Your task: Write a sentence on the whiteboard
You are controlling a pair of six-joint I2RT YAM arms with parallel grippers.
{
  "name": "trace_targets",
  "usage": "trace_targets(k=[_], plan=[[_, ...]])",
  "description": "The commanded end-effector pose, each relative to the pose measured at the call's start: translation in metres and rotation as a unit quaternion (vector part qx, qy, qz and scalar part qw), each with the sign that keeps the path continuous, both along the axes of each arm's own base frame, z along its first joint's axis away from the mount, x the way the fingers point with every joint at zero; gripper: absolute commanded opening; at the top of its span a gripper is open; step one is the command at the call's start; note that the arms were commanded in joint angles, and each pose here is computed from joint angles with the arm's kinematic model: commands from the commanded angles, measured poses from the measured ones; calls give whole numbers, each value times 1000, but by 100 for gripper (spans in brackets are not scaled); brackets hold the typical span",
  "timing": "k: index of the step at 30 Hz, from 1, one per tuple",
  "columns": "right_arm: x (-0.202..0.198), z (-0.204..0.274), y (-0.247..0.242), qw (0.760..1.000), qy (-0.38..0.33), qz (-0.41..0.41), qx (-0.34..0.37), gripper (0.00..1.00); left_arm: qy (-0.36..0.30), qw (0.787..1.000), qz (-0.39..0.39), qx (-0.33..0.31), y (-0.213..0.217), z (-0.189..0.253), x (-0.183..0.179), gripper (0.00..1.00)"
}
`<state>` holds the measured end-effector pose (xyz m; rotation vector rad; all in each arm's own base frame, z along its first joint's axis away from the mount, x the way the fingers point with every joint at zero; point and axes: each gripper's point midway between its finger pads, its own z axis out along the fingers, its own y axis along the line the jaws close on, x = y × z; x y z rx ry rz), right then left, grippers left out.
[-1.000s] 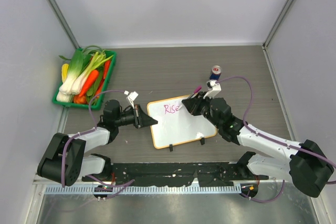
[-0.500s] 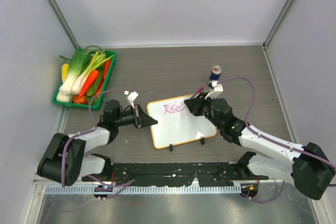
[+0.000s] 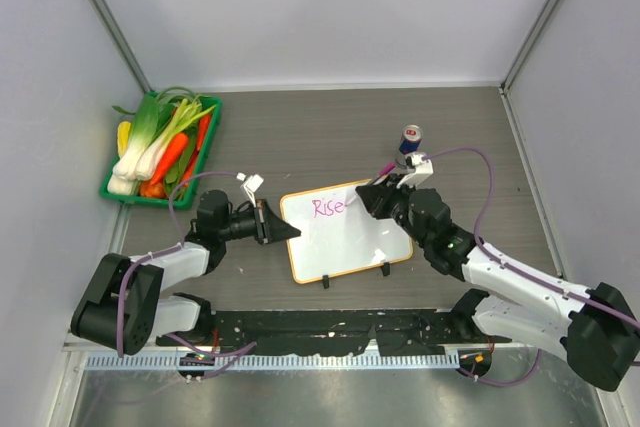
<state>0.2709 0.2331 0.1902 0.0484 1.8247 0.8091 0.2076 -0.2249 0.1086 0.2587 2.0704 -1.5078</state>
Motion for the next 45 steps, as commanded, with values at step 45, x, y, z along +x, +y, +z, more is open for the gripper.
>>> trace_targets(k=[45], plan=[[-17,34,10,996,-42,51,64,1,-6,999,33,38,7,-17,12,0]])
